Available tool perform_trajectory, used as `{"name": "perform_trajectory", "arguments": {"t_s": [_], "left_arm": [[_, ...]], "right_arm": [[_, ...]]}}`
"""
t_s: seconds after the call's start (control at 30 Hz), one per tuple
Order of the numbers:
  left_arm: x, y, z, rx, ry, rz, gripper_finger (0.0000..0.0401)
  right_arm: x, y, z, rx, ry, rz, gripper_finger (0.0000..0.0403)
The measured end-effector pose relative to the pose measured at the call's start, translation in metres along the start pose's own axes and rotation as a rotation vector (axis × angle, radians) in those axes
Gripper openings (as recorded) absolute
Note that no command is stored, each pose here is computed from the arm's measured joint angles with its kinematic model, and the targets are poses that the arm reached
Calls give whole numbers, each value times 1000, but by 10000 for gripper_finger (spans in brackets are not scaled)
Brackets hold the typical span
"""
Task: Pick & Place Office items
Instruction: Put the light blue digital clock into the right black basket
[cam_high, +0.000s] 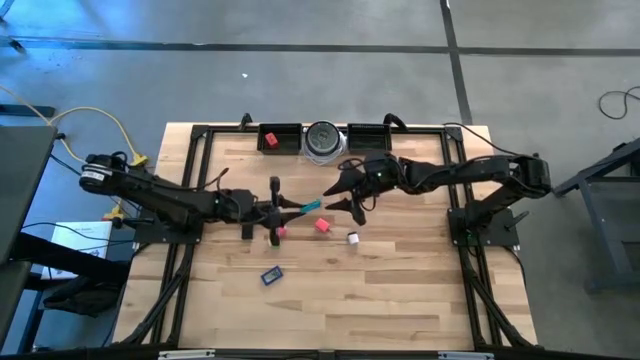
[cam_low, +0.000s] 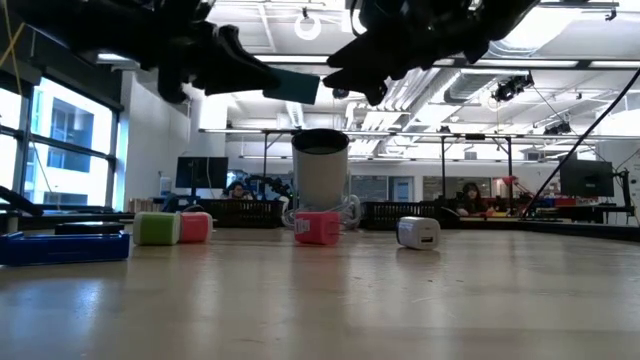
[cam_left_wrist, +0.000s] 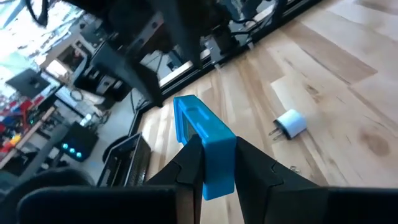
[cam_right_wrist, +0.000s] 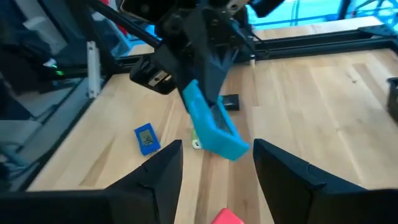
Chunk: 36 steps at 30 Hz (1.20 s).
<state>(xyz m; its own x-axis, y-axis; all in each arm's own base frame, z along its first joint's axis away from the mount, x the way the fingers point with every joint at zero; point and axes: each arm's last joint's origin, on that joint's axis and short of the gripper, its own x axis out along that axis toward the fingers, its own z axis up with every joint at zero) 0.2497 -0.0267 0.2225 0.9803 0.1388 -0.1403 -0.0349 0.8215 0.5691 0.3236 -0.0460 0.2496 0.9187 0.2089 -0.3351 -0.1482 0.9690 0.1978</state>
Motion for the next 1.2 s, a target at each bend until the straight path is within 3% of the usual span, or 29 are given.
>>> {"name": "perform_trajectory", "arguments": {"t_s": [0.3, 0.7, 1.0, 1.2], "left_arm": [[-5, -13, 10, 137, 10, 31, 56], [-9, -22, 33, 309, 53, 79, 56], [-10, -23, 35, 336, 69, 85, 56], [-10, -21, 39, 346, 58, 99, 56]], "right_arm": [[1, -11, 5, 85, -65, 213, 184], [20, -35, -9, 237, -78, 354, 200], [19, -36, -6, 233, -96, 371, 263], [19, -37, -7, 232, -101, 343, 279]]}}
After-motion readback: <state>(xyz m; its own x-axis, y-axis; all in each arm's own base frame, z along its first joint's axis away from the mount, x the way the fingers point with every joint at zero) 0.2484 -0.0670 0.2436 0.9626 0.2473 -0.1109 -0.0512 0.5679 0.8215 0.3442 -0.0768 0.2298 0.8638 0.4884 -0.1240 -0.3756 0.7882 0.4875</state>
